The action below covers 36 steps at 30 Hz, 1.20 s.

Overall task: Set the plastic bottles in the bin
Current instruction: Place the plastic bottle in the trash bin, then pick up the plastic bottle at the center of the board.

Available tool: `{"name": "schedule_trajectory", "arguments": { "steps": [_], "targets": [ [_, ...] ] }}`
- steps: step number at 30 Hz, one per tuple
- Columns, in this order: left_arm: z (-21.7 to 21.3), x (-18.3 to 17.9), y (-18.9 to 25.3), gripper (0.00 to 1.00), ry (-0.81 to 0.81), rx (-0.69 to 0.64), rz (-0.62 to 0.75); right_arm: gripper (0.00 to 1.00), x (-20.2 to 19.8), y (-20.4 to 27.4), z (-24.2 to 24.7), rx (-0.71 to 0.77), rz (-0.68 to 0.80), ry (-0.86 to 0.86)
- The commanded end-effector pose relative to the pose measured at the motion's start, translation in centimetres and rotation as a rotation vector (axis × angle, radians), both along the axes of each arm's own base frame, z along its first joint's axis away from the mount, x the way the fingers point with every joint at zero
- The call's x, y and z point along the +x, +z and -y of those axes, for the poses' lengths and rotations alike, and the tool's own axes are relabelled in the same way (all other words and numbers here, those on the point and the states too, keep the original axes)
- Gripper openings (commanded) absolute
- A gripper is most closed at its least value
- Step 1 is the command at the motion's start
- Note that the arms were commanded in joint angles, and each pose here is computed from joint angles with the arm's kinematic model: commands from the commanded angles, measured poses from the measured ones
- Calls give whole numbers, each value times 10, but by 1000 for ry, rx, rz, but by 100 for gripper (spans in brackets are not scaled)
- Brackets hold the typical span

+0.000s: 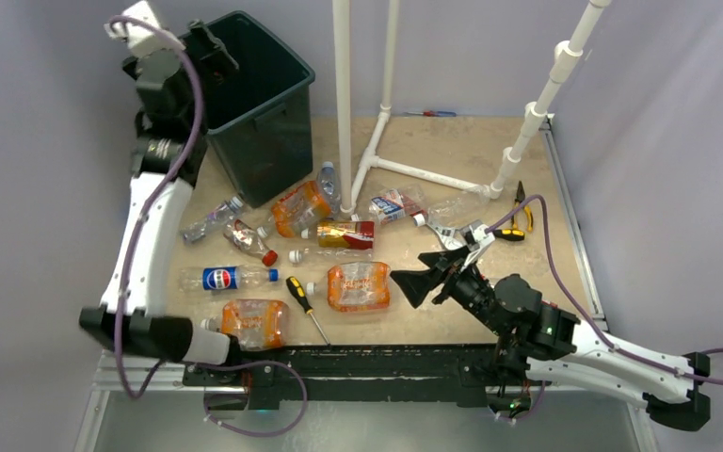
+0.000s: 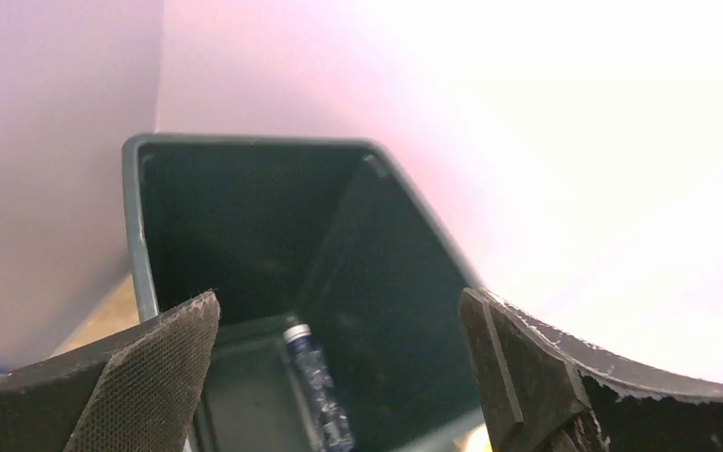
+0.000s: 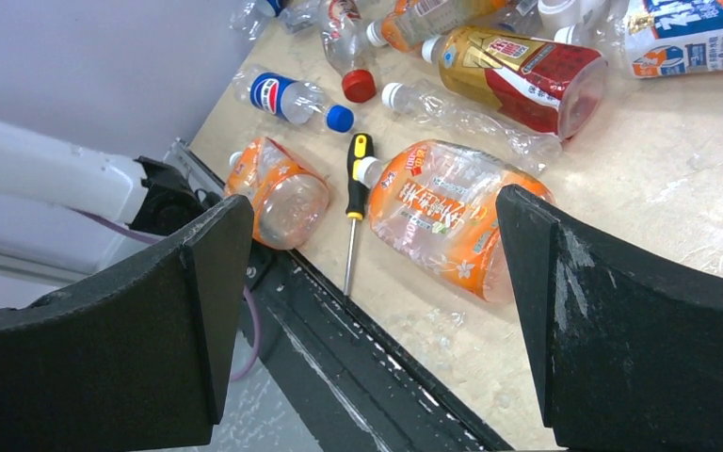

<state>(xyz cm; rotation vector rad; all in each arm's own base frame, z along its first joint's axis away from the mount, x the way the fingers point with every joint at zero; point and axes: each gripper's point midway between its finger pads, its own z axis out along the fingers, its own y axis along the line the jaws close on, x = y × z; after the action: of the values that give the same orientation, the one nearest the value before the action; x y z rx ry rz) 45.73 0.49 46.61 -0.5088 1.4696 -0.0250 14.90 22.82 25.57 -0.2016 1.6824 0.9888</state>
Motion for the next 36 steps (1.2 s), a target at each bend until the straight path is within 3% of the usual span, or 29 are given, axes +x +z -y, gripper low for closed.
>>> {"name": "schedule_trajectory", "arguments": {
  "steps": [1, 4, 7, 13, 18, 23, 27, 33, 36],
  "targets": [
    [30, -78, 64, 99, -196, -81, 186, 99, 6, 22, 3, 8, 47, -33],
    [52, -109, 40, 99, -298, -79, 138, 99, 14, 16, 5, -13, 37, -83],
    [71, -132, -16, 99, -384, -53, -27, 98, 30, 1, 14, -62, -14, -203],
    [81, -175, -93, 99, -478, -73, -202, 96, 63, -50, 39, -250, -191, -485],
    [90, -194, -127, 99, -540, -118, -249, 91, 104, -65, 62, -175, -298, -526],
    [98, -201, -163, 99, -577, -160, -293, 93, 123, -72, 93, -146, -369, -704],
    [106, -206, -185, 99, -613, -212, -297, 94, 120, -75, 115, -128, -413, -800],
    [111, -213, -206, 99, -639, -254, -305, 97, 92, -101, 138, -225, -545, -873],
    [113, -213, -216, 99, -634, -264, -320, 97, 81, -114, 142, -188, -599, -893]
  ]
}}
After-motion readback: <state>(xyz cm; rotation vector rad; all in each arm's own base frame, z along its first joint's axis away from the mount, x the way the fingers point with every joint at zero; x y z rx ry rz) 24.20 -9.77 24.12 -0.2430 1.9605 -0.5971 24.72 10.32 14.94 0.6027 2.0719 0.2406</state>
